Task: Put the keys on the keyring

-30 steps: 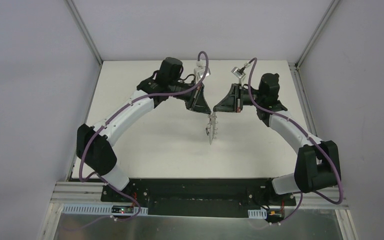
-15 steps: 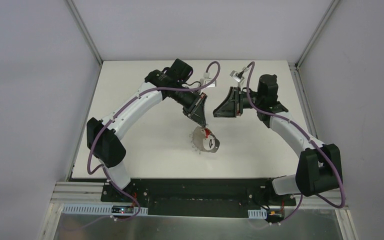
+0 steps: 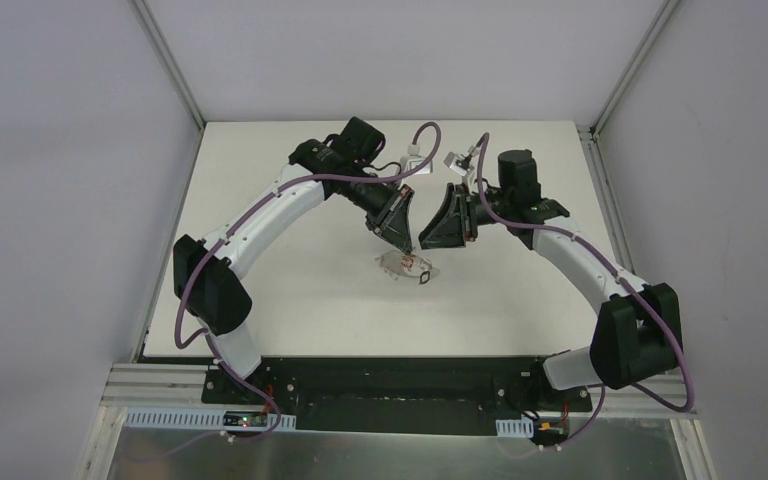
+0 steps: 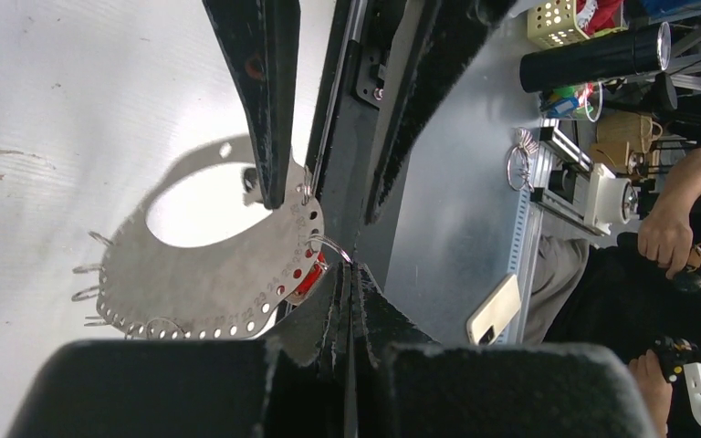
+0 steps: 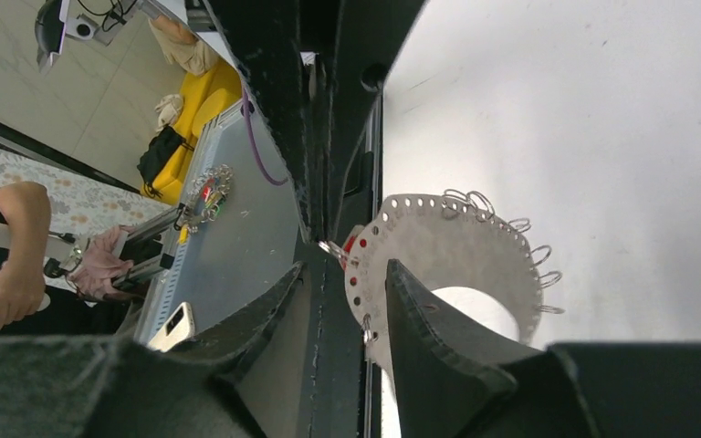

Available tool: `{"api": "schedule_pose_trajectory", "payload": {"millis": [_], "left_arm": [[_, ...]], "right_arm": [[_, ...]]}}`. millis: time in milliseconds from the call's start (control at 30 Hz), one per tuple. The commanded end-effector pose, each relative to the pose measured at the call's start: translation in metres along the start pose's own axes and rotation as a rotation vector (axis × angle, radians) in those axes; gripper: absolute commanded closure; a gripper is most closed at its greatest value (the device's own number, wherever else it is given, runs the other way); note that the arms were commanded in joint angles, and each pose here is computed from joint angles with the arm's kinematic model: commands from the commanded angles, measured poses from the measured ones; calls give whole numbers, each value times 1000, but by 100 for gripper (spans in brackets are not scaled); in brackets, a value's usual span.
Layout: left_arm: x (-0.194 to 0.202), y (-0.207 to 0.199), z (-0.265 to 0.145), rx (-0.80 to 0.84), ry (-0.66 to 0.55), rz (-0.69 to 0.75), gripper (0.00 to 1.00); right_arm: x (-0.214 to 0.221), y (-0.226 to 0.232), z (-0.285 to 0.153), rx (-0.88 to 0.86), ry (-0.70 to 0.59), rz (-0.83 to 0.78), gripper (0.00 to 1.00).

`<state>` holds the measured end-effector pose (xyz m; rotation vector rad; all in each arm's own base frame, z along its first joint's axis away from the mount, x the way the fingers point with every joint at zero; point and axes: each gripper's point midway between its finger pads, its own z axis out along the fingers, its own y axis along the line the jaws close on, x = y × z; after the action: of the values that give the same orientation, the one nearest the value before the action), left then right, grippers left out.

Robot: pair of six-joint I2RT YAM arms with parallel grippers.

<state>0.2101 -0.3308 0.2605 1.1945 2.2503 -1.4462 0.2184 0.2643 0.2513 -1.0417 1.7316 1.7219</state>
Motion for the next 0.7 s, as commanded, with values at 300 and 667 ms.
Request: {"api": "schedule_pose_trajectory", "payload": {"millis": [300, 667], "left_arm": [[-8, -19, -2, 85, -19, 55, 100], [-8, -17, 0, 85, -17, 47, 100]], "right_arm": [[7, 14, 14, -41, 89, -163, 61], [4, 27, 19, -71, 94, -168, 75]]}}
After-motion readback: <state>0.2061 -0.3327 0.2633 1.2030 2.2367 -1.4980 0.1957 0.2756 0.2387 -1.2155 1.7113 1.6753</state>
